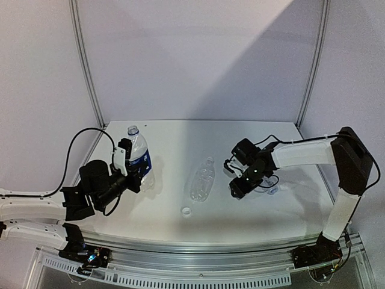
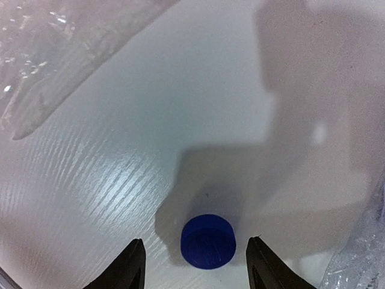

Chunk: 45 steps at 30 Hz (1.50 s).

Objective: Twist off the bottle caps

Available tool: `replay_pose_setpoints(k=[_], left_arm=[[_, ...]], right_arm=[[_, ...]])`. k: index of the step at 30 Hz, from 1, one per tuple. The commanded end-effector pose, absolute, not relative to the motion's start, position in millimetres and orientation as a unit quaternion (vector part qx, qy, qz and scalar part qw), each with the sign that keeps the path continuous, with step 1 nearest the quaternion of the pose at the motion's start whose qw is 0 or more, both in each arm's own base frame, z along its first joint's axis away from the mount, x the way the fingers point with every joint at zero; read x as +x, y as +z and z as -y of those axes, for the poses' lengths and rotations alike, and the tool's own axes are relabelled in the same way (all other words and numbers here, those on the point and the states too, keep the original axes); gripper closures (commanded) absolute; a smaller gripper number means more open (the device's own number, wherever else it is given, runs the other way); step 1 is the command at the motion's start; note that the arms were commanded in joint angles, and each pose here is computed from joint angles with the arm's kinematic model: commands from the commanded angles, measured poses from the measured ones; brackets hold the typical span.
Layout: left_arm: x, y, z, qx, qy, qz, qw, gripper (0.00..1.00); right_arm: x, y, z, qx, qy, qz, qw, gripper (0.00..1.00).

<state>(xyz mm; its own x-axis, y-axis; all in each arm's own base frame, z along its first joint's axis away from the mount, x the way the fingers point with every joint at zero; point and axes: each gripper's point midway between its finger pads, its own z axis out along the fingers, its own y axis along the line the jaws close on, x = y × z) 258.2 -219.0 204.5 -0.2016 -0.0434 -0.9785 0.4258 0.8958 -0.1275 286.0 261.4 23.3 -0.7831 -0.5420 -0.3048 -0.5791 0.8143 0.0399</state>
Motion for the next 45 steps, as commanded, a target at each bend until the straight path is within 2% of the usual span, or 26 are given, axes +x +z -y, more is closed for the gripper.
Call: replay_pose_setpoints(k=[1,7,10,14,26,35,41,45], left_arm=[[254,203,235,0.158,-0.222,-0.744,0.61,1.0],[240,186,283,0.256,-0.28,-0.74,0.556,1.0],[225,182,306,0.306,-0.328,-0.724,0.524,1.0],[199,179,334,0.367,-0.393,-0.698,0.473,1.0],[164,156,373,0.436,-0.466,-0.681,0.36,1.0],[150,142,391,0.468,-0.468,-0.68,0.316,1.0],[148,141,392,0.472,-0.467,-0.679,0.313,0.99],[147,141,393,0.475,-0.465,-0.679,0.312,0.98]], right_arm=[[282,79,-272,-0.299,0.12,-0.925,0.202,0.41],[255,190,-303,-0.311,0.307,-0.83,0.346,0.36],[233,235,-312,-0.319,0.393,-0.771,0.387,0.33],[215,263,-323,-0.33,0.454,-0.722,0.405,0.32],[183,295,-358,-0.373,0.487,-0.654,0.443,0.32],[178,276,-391,-0.403,0.462,-0.671,0.417,0.32],[182,272,-395,-0.405,0.454,-0.675,0.418,0.4],[181,272,-398,-0.409,0.457,-0.674,0.412,0.52]])
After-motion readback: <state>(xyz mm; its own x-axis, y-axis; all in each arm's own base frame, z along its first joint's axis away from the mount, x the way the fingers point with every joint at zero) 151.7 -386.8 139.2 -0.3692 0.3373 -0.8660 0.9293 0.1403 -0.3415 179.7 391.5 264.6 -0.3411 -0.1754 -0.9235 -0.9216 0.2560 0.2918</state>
